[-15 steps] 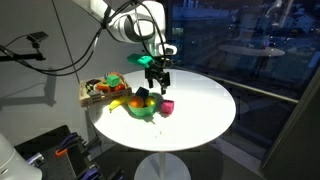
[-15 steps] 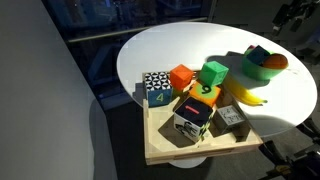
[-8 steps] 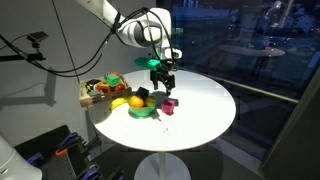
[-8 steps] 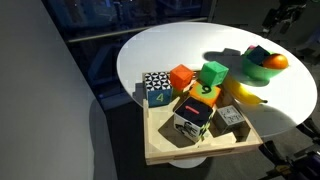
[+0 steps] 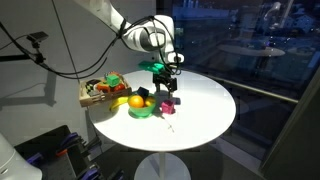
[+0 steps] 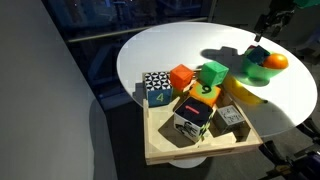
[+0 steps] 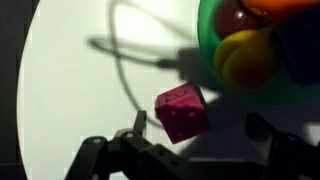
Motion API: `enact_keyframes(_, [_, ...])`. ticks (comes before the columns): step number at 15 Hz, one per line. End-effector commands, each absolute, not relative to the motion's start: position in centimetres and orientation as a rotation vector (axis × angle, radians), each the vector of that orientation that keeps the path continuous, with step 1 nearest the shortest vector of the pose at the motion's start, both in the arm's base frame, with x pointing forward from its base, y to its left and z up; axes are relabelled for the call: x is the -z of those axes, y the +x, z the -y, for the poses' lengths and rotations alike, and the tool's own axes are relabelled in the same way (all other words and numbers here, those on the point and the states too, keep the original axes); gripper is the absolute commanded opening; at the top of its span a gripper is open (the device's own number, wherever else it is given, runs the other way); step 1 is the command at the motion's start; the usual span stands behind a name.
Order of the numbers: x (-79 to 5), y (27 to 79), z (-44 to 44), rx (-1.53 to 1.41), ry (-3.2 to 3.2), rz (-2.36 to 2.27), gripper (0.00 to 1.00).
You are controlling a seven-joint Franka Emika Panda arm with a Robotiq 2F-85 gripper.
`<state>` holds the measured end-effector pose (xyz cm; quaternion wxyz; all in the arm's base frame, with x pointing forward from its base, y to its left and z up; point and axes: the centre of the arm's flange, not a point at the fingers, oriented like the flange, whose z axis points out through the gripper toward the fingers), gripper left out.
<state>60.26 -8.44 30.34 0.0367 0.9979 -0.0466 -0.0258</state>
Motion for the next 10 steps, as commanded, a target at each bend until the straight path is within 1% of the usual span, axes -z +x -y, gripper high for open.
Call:
enact_keyframes(1, [-29.9,62.1,8.7,0.087,3.053,0.120,1.00])
enact_keyframes(10, [-26.4,62.8,9.0,0.122,2.992,-0.078,1.00])
